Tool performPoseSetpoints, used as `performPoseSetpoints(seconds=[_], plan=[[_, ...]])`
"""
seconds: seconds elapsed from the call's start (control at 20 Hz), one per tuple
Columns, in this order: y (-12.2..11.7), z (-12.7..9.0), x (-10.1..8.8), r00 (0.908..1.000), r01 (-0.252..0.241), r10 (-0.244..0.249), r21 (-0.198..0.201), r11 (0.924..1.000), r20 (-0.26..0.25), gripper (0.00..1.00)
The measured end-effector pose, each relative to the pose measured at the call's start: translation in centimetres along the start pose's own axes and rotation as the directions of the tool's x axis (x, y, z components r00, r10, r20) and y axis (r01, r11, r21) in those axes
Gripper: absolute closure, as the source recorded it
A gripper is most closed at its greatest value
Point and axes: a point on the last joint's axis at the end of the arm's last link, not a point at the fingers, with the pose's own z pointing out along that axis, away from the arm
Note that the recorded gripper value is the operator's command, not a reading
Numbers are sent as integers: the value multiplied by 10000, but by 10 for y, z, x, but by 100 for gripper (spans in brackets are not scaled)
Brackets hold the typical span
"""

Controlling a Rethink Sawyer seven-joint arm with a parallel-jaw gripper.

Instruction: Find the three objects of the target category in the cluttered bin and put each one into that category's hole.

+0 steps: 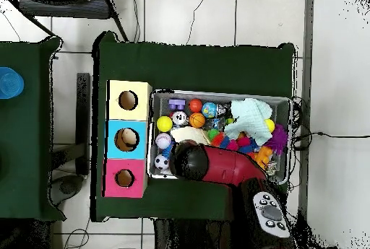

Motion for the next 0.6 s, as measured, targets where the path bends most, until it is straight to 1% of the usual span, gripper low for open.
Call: performPoseSetpoints(seconds=[0.1, 0.25, 0.3, 0.6], plan=[[-9, 5, -1, 9999, -131, 131, 1, 9999, -37, 0], [-19, 6, -5, 9996, -280, 280, 17, 9996, 23, 0], [-25, 5, -10, 9993, -362, 361, 44, 9993, 115, 0], [-44, -3, -27, 9971, -592, 584, 149, 9981, 494, 0]])
